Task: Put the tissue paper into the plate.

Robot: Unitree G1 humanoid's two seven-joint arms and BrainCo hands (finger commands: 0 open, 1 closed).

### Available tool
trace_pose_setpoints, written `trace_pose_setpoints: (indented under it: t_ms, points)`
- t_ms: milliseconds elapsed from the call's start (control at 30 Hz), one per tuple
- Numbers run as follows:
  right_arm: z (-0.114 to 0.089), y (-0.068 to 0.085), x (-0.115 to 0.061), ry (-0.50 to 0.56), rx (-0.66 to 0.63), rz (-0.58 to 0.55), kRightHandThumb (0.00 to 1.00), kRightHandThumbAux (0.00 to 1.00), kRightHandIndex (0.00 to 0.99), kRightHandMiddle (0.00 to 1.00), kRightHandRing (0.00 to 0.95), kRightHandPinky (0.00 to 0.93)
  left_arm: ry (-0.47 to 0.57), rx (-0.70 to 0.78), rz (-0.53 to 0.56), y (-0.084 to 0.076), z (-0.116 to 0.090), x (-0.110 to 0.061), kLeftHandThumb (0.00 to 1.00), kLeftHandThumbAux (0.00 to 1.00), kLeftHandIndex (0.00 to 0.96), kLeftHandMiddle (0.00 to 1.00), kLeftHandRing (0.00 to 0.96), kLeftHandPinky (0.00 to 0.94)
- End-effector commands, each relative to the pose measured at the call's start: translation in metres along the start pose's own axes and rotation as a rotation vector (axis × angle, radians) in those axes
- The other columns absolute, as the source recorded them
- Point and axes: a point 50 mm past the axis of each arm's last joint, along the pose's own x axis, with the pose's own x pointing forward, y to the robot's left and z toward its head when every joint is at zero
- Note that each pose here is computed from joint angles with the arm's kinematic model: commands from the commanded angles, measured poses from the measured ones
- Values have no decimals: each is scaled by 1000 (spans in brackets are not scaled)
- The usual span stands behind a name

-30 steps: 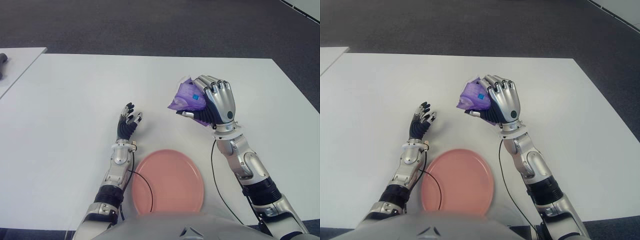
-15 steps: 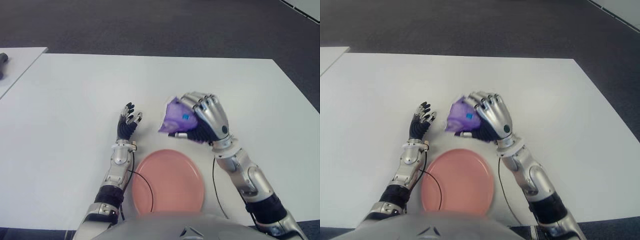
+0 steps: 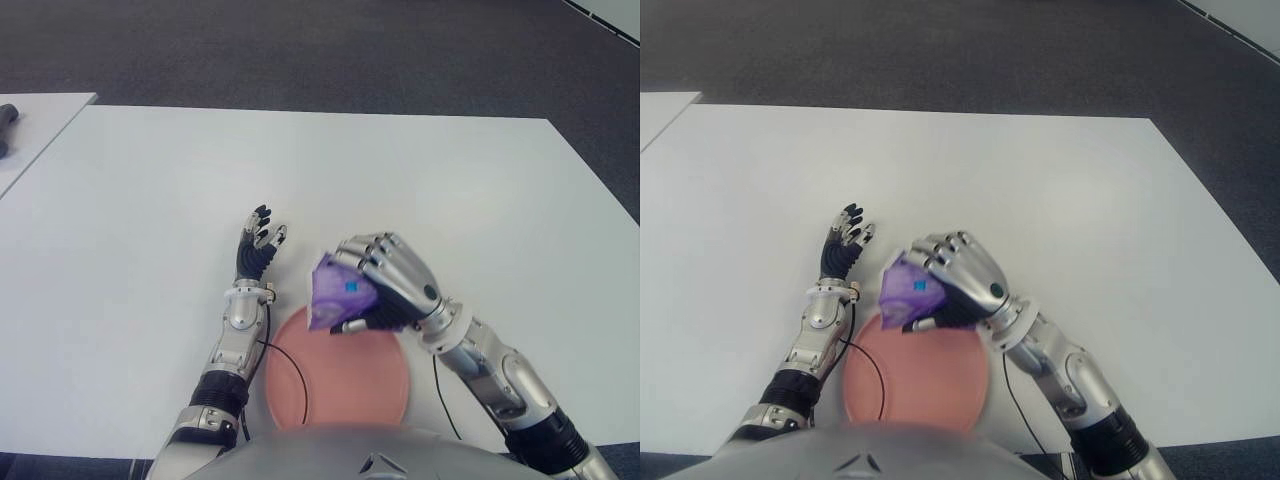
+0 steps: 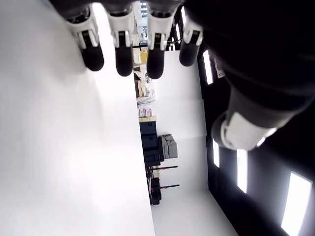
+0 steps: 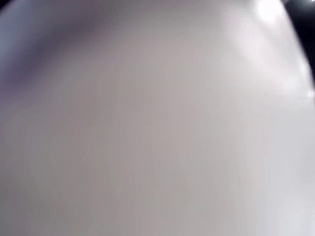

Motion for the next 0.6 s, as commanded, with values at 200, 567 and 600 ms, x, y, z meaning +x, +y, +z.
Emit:
trace_pose_setpoints:
  t_ms: [200,567,600]
  points:
    - [3,5,-6,-45,-13,125,850,677,402,546,777,812,24,3,8,1,-3,-2,304,651,122,150,126,133]
    - [5,10,-8,-43,-16,143,848,677,403,560,788,831,26,2,7,1,-3,-2,299,656,114,146,124,134]
    - [5,10,-8,-42,-15,140,848,677,403,559,790,833,26,2,7,1,-3,-2,300,655,114,145,123,131]
